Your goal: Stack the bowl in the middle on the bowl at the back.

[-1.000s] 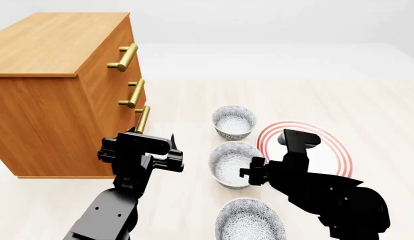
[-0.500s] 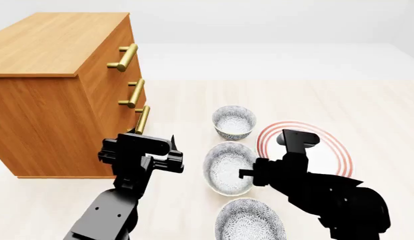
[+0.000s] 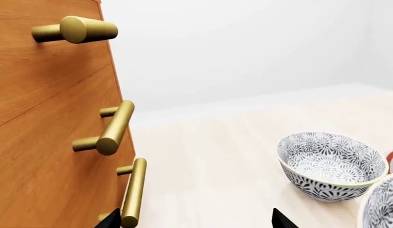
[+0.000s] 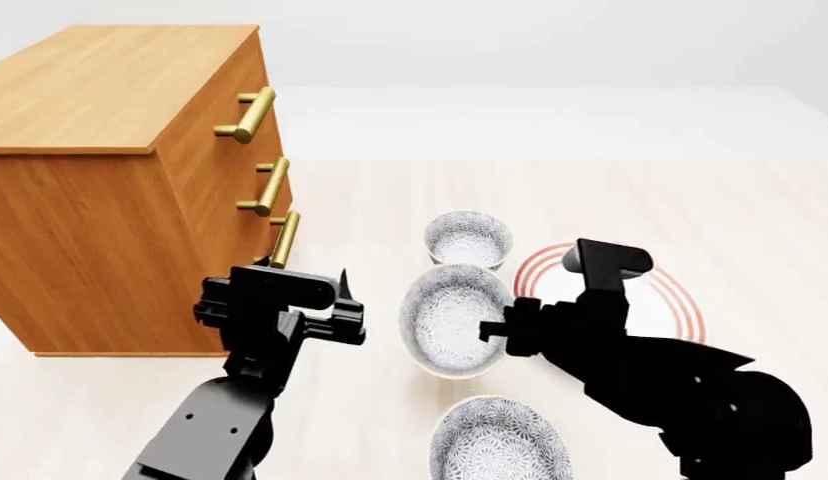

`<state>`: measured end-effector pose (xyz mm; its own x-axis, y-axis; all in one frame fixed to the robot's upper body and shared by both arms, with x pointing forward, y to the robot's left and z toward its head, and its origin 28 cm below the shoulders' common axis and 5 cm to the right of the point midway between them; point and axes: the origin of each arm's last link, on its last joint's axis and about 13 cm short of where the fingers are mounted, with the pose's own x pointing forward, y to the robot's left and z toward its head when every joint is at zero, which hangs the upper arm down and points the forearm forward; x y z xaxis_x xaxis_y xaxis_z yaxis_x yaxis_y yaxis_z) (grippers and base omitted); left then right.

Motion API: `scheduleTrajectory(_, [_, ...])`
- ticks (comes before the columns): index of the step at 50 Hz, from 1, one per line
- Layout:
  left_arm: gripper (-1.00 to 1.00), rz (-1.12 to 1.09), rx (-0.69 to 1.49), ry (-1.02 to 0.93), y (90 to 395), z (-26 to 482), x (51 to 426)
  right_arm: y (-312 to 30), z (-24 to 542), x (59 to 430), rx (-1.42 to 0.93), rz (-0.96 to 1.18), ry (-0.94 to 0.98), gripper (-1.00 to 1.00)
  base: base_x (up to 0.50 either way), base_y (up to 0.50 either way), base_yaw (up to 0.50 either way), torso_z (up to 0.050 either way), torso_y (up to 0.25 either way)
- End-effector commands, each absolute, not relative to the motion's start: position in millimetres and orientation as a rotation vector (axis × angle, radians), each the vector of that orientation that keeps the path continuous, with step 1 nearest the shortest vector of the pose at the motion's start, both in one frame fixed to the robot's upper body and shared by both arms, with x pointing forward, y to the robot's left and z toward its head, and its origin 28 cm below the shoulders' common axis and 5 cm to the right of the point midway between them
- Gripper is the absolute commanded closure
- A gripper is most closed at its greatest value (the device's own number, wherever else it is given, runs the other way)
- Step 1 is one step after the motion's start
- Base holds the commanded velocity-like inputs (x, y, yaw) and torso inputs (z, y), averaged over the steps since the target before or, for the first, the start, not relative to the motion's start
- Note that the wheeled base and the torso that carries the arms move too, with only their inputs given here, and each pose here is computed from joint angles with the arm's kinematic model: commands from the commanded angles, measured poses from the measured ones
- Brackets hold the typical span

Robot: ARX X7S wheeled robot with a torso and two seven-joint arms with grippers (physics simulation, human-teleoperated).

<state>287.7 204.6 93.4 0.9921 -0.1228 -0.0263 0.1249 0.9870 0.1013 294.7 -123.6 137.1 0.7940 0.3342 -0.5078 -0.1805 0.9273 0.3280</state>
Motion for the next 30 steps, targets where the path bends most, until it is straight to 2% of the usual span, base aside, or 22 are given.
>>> scheduleTrajectory(1, [-1.00,-0.125,0.099,0.020,205,93,288,-123,151,290,0.284,0.316,0.545,1.00,0.00,0.00,0.00,0.000,0.000])
scheduleTrajectory(30, [-1.00,-0.127,0.088,0.020,208,96,286,-126,177,247,0.261,0.386,0.471,1.00,0.00,0.00,0.00,0.000,0.000])
